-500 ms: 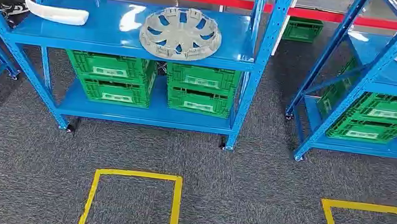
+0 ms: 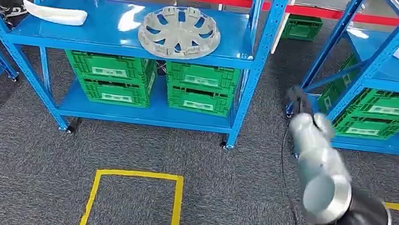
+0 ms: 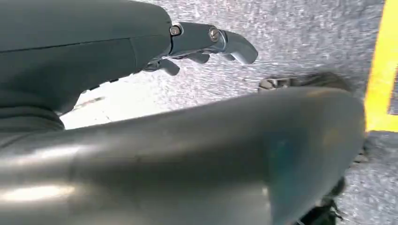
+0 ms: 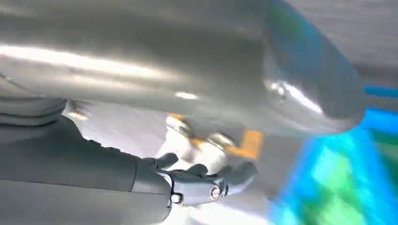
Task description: Take the parts from the cabinet and place them on the table.
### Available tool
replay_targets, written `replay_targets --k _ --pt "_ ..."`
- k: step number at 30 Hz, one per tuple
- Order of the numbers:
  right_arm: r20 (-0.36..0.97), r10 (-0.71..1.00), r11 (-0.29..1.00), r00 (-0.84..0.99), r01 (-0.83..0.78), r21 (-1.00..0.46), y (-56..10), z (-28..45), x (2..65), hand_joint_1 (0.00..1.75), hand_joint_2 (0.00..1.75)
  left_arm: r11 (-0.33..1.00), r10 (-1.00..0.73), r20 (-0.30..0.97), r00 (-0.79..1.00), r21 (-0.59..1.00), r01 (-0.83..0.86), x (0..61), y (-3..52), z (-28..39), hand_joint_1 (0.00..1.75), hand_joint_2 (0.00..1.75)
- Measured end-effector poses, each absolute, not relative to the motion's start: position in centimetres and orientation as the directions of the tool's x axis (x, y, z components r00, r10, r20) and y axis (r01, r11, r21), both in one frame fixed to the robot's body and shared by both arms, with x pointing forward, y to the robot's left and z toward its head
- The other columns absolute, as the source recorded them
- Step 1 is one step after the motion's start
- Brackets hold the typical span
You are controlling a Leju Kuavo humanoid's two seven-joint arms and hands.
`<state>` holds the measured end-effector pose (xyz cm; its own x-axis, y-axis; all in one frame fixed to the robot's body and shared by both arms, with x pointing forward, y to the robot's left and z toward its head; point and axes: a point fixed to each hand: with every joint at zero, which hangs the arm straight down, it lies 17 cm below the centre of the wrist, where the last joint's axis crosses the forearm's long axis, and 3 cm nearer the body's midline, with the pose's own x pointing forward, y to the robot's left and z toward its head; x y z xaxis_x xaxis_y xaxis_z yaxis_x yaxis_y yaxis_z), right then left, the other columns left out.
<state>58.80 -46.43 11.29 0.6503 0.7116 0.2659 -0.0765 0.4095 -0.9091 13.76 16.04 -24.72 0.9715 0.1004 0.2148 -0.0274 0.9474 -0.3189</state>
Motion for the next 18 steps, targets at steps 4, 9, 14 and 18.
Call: replay_targets --k 4,9,14,18 --pt "0.253 0.795 0.313 0.551 -0.016 -0.950 -45.1 19.2 62.8 0.00 0.00 0.940 0.097 0.209 0.973 -0.340 -0.021 14.0 14.5 -24.3 0.00 0.00" --pt "0.147 0.823 0.197 0.549 -0.032 -0.980 -43.2 20.2 63.1 0.00 0.00 0.937 0.084 0.189 0.978 -0.348 -0.013 13.2 13.7 -24.3 0.00 0.00" --pt "0.092 0.867 0.120 0.489 -0.026 -0.992 -40.5 20.4 63.7 0.00 0.00 0.938 0.070 0.172 0.983 -0.346 -0.007 12.1 13.7 -24.6 0.00 0.00" --pt "-0.013 0.920 -0.005 0.391 -0.023 -1.000 -35.8 20.4 64.3 0.00 0.00 0.941 0.045 0.157 0.987 -0.337 0.011 10.5 14.0 -24.9 0.00 0.00"
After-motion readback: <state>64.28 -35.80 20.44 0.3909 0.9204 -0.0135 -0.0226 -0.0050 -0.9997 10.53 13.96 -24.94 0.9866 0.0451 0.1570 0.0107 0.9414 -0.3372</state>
